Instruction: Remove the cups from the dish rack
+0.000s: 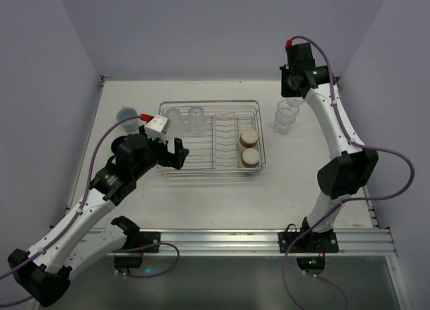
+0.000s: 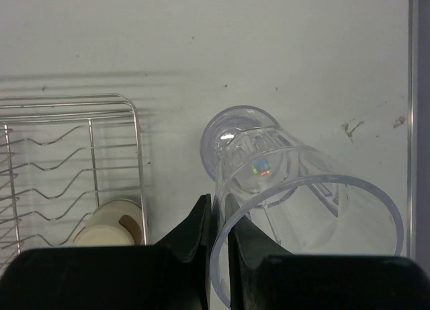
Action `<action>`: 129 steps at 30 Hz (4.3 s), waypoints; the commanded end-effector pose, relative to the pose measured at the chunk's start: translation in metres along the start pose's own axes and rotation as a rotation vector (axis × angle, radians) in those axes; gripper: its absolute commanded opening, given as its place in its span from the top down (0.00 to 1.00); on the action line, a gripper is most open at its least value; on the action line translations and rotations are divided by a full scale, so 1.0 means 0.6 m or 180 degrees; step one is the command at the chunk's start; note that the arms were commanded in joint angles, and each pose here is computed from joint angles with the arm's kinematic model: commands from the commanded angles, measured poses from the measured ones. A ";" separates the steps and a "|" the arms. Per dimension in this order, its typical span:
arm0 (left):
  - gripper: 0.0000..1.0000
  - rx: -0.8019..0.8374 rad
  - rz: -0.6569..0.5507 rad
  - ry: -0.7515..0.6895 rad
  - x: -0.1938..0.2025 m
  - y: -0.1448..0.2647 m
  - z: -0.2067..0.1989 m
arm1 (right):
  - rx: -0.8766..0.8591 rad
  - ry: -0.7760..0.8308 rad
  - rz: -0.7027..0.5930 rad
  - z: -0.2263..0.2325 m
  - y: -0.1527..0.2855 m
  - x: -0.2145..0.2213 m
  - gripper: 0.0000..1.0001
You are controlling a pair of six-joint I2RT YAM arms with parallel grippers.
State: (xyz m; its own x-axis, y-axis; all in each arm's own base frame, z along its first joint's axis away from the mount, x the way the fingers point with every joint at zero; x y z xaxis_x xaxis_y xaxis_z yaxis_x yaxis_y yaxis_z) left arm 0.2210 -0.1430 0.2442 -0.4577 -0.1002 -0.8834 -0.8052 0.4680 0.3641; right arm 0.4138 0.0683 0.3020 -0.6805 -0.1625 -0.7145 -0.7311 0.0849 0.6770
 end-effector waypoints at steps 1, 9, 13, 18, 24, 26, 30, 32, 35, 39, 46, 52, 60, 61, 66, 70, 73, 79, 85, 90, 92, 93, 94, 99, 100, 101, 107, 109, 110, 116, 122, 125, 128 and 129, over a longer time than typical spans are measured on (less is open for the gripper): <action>0.01 0.0089 -0.0002 -0.0087 0.001 0.000 -0.003 | 0.0079 0.0245 0.0134 -0.014 0.007 -0.003 1.00; 0.01 0.0095 0.0011 -0.0049 0.002 -0.003 0.002 | 0.0016 0.0336 0.0317 0.005 -0.054 0.002 1.00; 0.01 0.0069 0.0008 -0.0028 0.000 -0.004 0.007 | -0.0090 0.0321 0.0371 0.018 -0.078 0.014 1.00; 0.01 0.0061 0.0040 -0.0012 0.003 -0.009 0.010 | -0.0130 0.0335 0.0465 0.027 -0.097 0.034 1.00; 0.01 0.0028 0.0035 -0.0012 0.002 -0.009 0.013 | -0.0135 0.0341 0.0570 0.031 -0.116 0.051 1.00; 0.02 0.0010 0.0029 -0.0008 0.002 -0.010 0.015 | -0.0117 0.0346 0.0604 0.031 -0.120 0.057 1.00; 0.02 -0.0043 0.0053 -0.0006 0.005 -0.014 0.020 | -0.0114 0.0308 0.0525 0.030 -0.120 0.054 0.98; 0.02 -0.0068 0.0065 -0.0011 0.005 -0.015 0.022 | -0.0136 0.0288 0.0491 0.031 -0.116 0.050 0.93; 0.02 -0.0083 0.0081 -0.0010 0.005 -0.018 0.023 | -0.0122 0.0295 0.0453 0.029 -0.113 0.044 0.82; 0.01 -0.0173 0.0072 -0.0007 0.001 -0.022 0.028 | -0.0042 0.0308 0.0395 0.018 -0.104 0.035 0.64; 0.01 -0.0091 0.0005 0.0125 -0.038 -0.025 0.008 | -0.0128 0.0197 0.0021 0.011 -0.045 -0.013 0.41; 0.01 -0.0076 -0.0193 0.0423 -0.094 -0.049 -0.012 | -0.0634 -0.0171 -0.0598 0.040 0.052 -0.016 0.32; 0.02 -0.0491 -0.0263 0.0460 -0.129 -0.151 0.009 | -0.1757 -0.0638 -0.1745 0.111 0.185 0.036 0.30; 0.02 -0.0461 -0.0233 0.0444 -0.132 -0.177 0.006 | -0.1798 -0.0700 -0.1748 0.112 0.191 0.056 0.30; 0.03 -0.0418 -0.0237 0.0256 -0.142 -0.241 0.005 | -0.1974 -0.0707 -0.1857 0.123 0.203 0.084 0.30; 0.03 -0.0547 -0.0230 0.0074 -0.150 -0.293 0.017 | -0.2056 -0.0706 -0.1829 0.130 0.198 0.101 0.31; 0.03 -0.0657 -0.0046 -0.0053 -0.125 -0.342 0.032 | -0.2177 -0.0720 -0.1918 0.136 0.208 0.102 0.31; 0.03 -0.0943 0.0012 -0.0148 -0.109 -0.380 0.059 | -0.2211 -0.0697 -0.1951 0.136 0.216 0.101 0.31; 0.04 -0.1078 0.0200 -0.0149 -0.066 -0.415 0.079 | -0.2226 -0.0690 -0.1919 0.139 0.213 0.102 0.31; 0.07 -0.1089 0.0331 -0.0139 -0.033 -0.438 0.088 | -0.2248 -0.0691 -0.1923 0.141 0.215 0.100 0.31; 0.09 -0.1098 0.0361 -0.0095 -0.021 -0.443 0.090 | -0.2278 -0.0693 -0.1944 0.143 0.219 0.098 0.31; 0.11 -0.1080 0.0367 -0.0088 -0.017 -0.445 0.090 | -0.2301 -0.0694 -0.1948 0.144 0.222 0.097 0.31; 0.17 -0.1068 0.0374 -0.0077 -0.014 -0.445 0.090 | -0.2315 -0.0688 -0.1951 0.145 0.224 0.096 0.31; 0.47 -0.0994 0.0313 0.0000 -0.021 -0.434 0.082 | -0.2385 -0.0705 -0.1935 0.154 0.231 0.096 0.31; 0.56 -0.0954 0.0233 0.0025 -0.039 -0.423 0.074 | -0.2402 -0.0708 -0.1930 0.156 0.232 0.097 0.31; 0.59 -0.0906 0.0189 0.0060 -0.048 -0.415 0.067 | -0.2429 -0.0711 -0.1926 0.160 0.233 0.097 0.31; 0.64 -0.0480 -0.0407 0.0340 -0.146 -0.311 0.011 | -0.2714 -0.1086 -0.1992 0.176 0.244 0.091 0.17; 0.66 -0.0224 -0.0632 0.0483 -0.171 -0.262 -0.011 | -0.2826 -0.1301 -0.1954 0.182 0.239 0.101 0.06; 0.66 0.0058 -0.0667 0.0621 -0.178 -0.244 -0.035 | -0.2945 -0.1323 -0.2074 0.185 0.248 0.094 0.05; 0.71 0.1370 -0.0817 0.1143 -0.186 -0.139 -0.127 | -0.3515 -0.1498 -0.1962 0.216 0.248 0.110 0.08; 0.74 0.2056 -0.0893 0.1520 -0.181 -0.091 -0.162 | -0.4079 -0.1560 -0.1927 0.237 0.275 0.112 0.13; 0.74 0.2326 -0.0855 0.1643 -0.179 -0.079 -0.177 | -0.4160 -0.1501 -0.1924 0.245 0.285 0.110 0.14; 0.74 0.2594 -0.0768 0.1776 -0.174 -0.072 -0.190 | -0.4203 -0.1573 -0.1910 0.248 0.286 0.108 0.17; 0.74 0.2657 -0.0757 0.1806 -0.174 -0.070 -0.194 | -0.4208 -0.1598 -0.1908 0.249 0.285 0.106 0.19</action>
State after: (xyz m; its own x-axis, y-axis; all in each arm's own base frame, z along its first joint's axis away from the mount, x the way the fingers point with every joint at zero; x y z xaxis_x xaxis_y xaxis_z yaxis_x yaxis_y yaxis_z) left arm 0.2788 -0.2486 0.3134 -0.5904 -0.5446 -0.5957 -0.6038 0.7878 -0.1218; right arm 0.2423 0.2166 0.3259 -0.4847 0.4763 -0.7336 -0.5541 -0.8162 -0.1637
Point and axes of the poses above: each gripper's point midway between its finger pads, its own y axis back along the fingers, its own z axis along the line the jaws close on, x = y × z, the point moved 4 cm from there along y, back along the fingers, and after that the axes turned 9 degrees about y, right-handed, at the moved point
